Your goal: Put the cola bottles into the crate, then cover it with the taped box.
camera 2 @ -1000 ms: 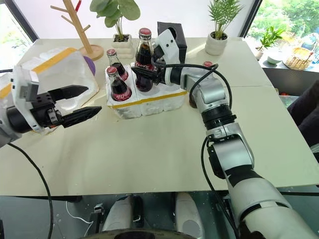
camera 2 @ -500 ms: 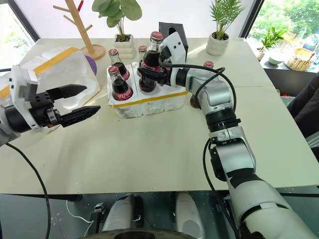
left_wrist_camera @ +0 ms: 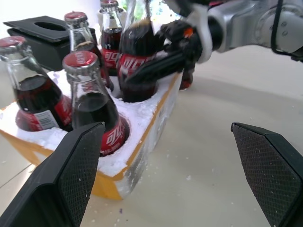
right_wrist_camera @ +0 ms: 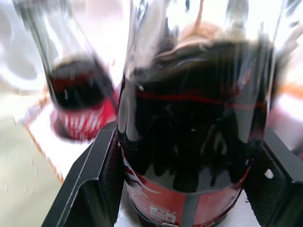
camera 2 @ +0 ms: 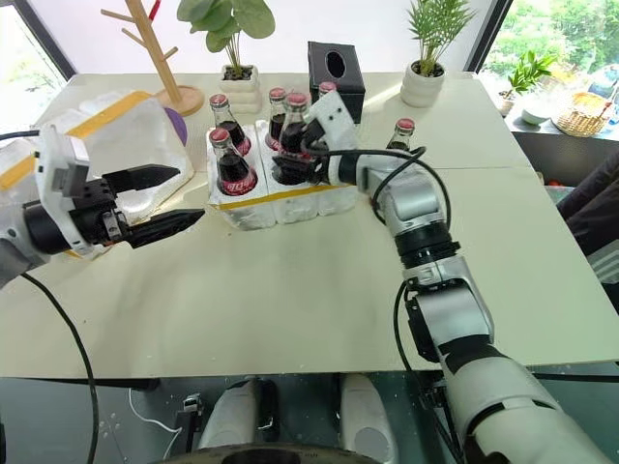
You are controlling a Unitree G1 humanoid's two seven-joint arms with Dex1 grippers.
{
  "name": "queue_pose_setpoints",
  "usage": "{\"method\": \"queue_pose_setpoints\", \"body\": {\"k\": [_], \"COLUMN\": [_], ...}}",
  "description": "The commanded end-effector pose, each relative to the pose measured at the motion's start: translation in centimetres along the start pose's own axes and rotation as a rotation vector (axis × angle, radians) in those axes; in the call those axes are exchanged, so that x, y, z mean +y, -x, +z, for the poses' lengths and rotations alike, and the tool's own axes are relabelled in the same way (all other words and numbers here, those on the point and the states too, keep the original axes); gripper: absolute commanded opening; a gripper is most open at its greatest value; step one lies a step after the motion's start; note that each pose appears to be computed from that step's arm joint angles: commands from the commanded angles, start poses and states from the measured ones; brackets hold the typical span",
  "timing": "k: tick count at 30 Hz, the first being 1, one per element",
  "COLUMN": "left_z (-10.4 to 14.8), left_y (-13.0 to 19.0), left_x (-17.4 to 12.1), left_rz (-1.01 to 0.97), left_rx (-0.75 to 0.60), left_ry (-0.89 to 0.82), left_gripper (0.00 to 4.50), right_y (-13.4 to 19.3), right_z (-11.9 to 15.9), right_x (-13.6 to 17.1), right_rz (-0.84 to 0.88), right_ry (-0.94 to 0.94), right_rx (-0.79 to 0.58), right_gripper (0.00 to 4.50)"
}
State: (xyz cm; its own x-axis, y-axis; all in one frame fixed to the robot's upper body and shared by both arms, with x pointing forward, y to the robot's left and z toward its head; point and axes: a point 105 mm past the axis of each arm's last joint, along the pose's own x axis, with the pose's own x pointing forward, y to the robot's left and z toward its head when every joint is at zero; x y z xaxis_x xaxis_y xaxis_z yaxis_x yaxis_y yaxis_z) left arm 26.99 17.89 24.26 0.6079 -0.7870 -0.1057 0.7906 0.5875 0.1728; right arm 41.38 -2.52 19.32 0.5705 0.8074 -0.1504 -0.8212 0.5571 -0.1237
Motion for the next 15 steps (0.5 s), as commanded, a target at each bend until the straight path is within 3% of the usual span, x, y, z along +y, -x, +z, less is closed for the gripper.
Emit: {"method": "queue_pose_setpoints", "body": {"k": [1,2,7,15], "left_z": [0.8,0.8,0.8,0.7], "left_y": [-0.3,-0.4,-0.7,-1.4], "left_x": [-0.2,-0.2,-0.5,-0.7], "left_rz": [0.0,-0.002,-0.007,-0.034], "left_rx": [-0.029,-0.031,-0.038,-0.054], "left_ry": [-0.046,-0.047,-0.045,-0.029], "left_gripper": [4.5,4.5,4.5,4.5], "right_y": [-0.6,-0.6,1.0,10.2], "right_z": [0.3,0.2,1.2,4.5], "right_x": [-0.1,-0.1,-0.9,-0.6], "right_rz": [-0.019,-0.025,-0.066,-0.146], "right_ry": [0.016,0.012,-0.027,-0.045], "right_rx": [-0.019,-0.019,-0.082,-0.158], "right_gripper": [4.06,4.48,4.48,4.48]}}
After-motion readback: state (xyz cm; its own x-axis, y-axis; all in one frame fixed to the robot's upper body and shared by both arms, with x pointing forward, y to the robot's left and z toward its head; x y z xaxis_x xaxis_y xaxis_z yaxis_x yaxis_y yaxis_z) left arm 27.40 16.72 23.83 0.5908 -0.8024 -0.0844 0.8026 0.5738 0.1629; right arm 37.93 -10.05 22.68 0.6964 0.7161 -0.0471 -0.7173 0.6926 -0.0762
